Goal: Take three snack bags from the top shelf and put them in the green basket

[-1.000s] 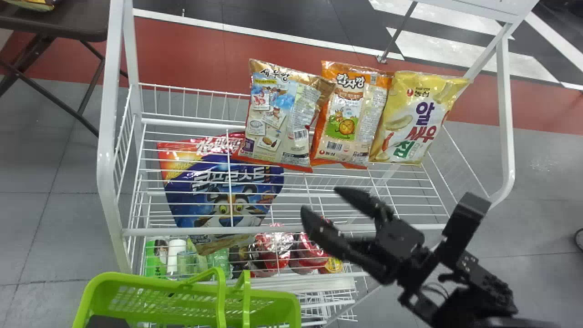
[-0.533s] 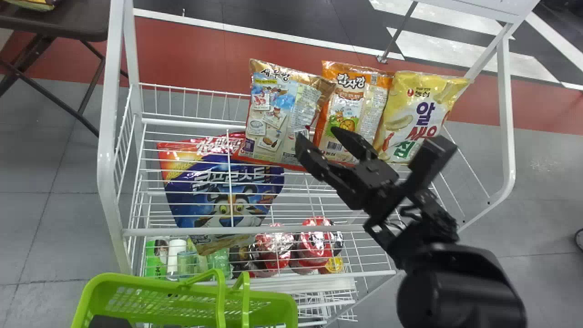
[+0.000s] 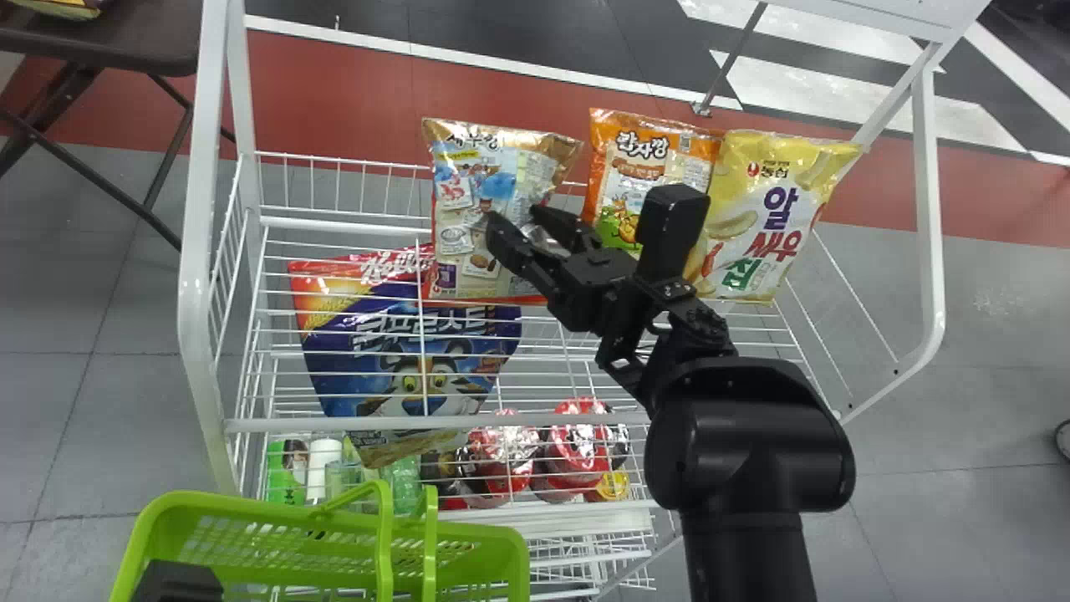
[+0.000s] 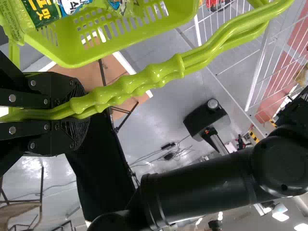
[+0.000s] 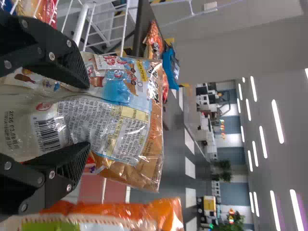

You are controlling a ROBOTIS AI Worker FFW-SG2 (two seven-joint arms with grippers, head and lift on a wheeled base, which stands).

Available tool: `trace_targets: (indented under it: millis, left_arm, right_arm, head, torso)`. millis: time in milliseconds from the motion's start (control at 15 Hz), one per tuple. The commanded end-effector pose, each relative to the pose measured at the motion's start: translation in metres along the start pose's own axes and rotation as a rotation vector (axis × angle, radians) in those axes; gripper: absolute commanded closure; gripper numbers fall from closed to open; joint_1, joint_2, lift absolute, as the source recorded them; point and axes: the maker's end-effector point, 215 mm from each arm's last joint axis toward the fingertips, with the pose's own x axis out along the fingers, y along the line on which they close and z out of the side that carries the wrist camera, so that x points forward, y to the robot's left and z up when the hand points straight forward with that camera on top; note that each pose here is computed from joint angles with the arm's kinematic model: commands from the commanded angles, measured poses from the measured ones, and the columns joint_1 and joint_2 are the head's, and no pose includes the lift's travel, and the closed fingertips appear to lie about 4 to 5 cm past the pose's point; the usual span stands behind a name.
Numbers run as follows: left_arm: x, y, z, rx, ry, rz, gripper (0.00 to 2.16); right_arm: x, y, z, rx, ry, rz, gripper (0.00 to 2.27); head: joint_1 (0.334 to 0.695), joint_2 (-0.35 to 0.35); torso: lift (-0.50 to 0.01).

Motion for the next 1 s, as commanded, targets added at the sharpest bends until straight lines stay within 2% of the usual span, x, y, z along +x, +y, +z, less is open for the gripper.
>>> trace_targets:
  millis: [0, 200, 467, 600, 933]
  left_arm:
    - [-0.001, 0.001, 0.002, 0.001, -0.001, 0.000, 2.02]
    - [-0.001, 0.001, 0.004, 0.005, -0.004, -0.001, 2.02]
    - [-0.002, 0.003, 0.004, 0.004, -0.005, 0.007, 2.02]
    - [-0.004, 0.005, 0.006, 0.004, -0.011, 0.014, 2.02]
    - [-0.003, 0.009, 0.013, 0.012, -0.021, 0.030, 2.02]
  right_arm:
    - [0.001, 0.007, -0.006, 0.015, 0.019, 0.025, 2.21]
    - [-0.012, 0.012, -0.002, 0.023, 0.004, 0.046, 2.24]
    - [-0.065, 0.030, 0.024, -0.006, -0.001, 0.068, 2.24]
    - [-0.104, 0.033, 0.014, 0.092, 0.105, 0.113, 2.24]
    - [-0.214, 0.035, -0.005, 0.243, 0.228, 0.150, 2.24]
  head:
    - [0.695, -0.350]
    - [0.695, -0.347]
    - [0.695, -0.350]
    - [0.695, -0.350]
    - [0.695, -0.350]
  torso:
    - [-0.038]
    - [-0.038]
    - [-0.038]
    - [-0.038]
    - [-0.038]
